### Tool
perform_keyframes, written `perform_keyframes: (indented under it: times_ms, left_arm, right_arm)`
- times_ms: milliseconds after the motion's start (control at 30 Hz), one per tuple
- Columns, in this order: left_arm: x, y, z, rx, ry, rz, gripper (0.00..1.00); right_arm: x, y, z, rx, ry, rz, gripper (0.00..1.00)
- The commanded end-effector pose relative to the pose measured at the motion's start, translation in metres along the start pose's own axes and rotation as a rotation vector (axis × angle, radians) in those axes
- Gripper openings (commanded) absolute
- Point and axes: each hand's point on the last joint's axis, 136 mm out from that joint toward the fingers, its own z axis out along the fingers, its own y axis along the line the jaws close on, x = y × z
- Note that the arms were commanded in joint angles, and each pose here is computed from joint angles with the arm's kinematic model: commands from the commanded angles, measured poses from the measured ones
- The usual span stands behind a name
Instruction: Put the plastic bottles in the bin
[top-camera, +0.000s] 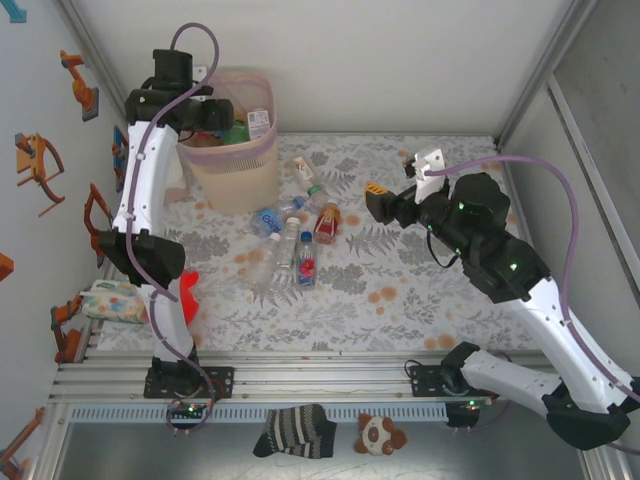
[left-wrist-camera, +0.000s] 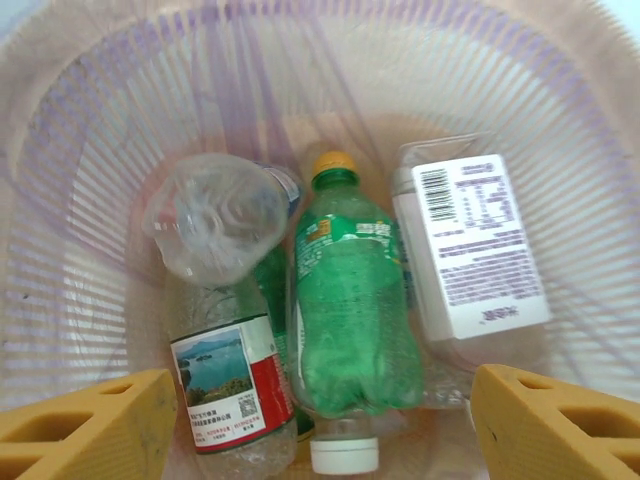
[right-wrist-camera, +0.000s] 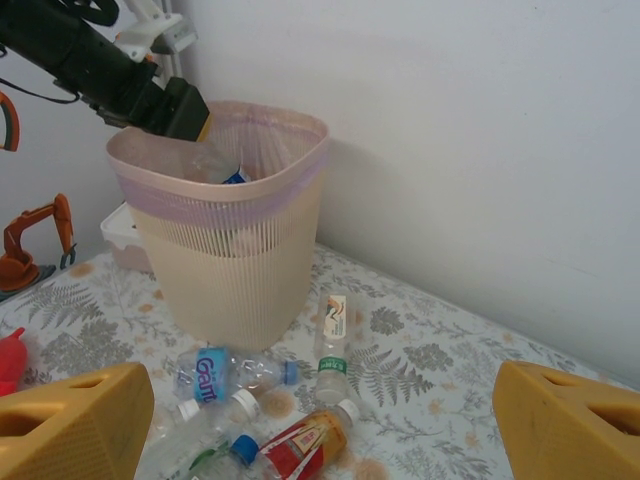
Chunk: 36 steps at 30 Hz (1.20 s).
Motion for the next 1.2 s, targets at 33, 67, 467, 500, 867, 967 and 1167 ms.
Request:
perform_keyframes:
  times_ms: [33, 67, 467, 500, 867, 967, 1167]
  left_arm:
    - [-0.001, -0.02, -0.046, 0.06, -0.042, 0.045, 0.76]
    - [0.001, -0.024, -0.051, 0.07, -0.043, 0.053, 0.76]
    - [0.058, -0.075, -0.082, 0.169, 0.02, 0.11, 0.75]
    - [0.065, -0.078, -0.083, 0.173, 0.028, 0.113, 0.75]
    - [0.172, -0.08, -0.063, 0.2, 0.191, 0.073, 0.74]
    - [0.203, -0.078, -0.051, 0.205, 0.257, 0.046, 0.73]
    - [0.262, -0.08, -0.028, 0.208, 0.378, 0.01, 0.72]
  right_arm:
    - [-0.014, -0.003, -0.002, 0.012, -0.038, -0.002, 0.87]
    - [-0.013, -0.003, -0.001, 0.01, -0.037, -0.002, 0.87]
    - [-0.01, 0.0, 0.01, -0.004, -0.024, 0.0, 0.87]
    - [-0.01, 0.0, 0.01, -0.005, -0.023, 0.0, 0.87]
    - [-0.005, 0.003, 0.015, -0.018, -0.004, 0.003, 0.87]
    - [-0.003, 0.004, 0.018, -0.023, 0.006, 0.007, 0.87]
    - [0.0, 0.005, 0.023, -0.03, 0.012, 0.021, 0.87]
